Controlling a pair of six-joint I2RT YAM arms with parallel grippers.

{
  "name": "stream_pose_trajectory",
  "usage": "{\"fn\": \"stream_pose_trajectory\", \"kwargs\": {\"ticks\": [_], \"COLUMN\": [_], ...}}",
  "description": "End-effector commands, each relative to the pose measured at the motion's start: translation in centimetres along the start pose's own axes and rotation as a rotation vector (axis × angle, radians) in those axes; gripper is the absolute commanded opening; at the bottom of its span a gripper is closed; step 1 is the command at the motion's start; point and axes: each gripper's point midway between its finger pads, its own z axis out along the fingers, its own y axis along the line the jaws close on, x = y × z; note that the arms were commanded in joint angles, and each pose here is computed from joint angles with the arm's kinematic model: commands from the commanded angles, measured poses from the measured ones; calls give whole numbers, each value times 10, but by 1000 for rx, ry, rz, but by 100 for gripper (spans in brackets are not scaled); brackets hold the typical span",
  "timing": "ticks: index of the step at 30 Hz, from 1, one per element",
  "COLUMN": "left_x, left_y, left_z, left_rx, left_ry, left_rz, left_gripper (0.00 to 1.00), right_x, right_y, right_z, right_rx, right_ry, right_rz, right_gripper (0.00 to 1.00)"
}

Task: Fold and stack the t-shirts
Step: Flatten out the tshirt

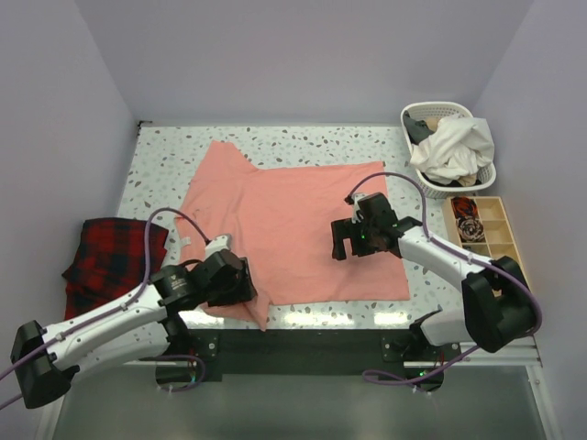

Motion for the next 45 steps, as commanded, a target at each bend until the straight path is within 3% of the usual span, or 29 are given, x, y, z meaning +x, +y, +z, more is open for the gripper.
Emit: {"fn": "stream_pose_trajectory", "kwargs": {"ticks": [1, 8, 14, 24, 31, 36, 37, 39, 43, 45], "left_x": [-9, 10, 12, 35, 40, -16, -33, -67, -148, -179], "left_y": [-14, -12, -5, 42, 44, -6, -14, -38, -36, -37], "left_z": [9, 38, 39, 43, 29, 0, -5, -26, -75, -94], "left_rx": [44, 71, 54, -144, -260, -179, -166, -113, -223, -252], "left_ry": [-49, -7, -6, 61, 93, -94, -167, -282, -636, -753], "left_rz": [-31, -81, -74, -74, 30, 5, 2, 1, -42, -40], "left_gripper": [74, 73, 73, 80, 88, 93, 100, 100, 100, 100], "right_x": [-8, -8, -7, -7, -6, -28, -34, -55, -97, -111], "right_y": [5, 7, 8, 7, -2, -8, -8, -5, -7, -13], "right_z": [2, 2, 3, 5, 4, -12, -16, -29, -51, -54], "right_rx": [-24, -33, -39, -39, 14, 81, 85, 94, 156, 205], "right_ry": [-31, -28, -25, -22, -20, -91, -108, -175, -287, -322], "right_rz": [-26, -27, -30, -33, -26, -15, -10, -4, -2, 3], "right_gripper": [99, 99, 99, 99, 99, 99, 99, 99, 99, 99]}}
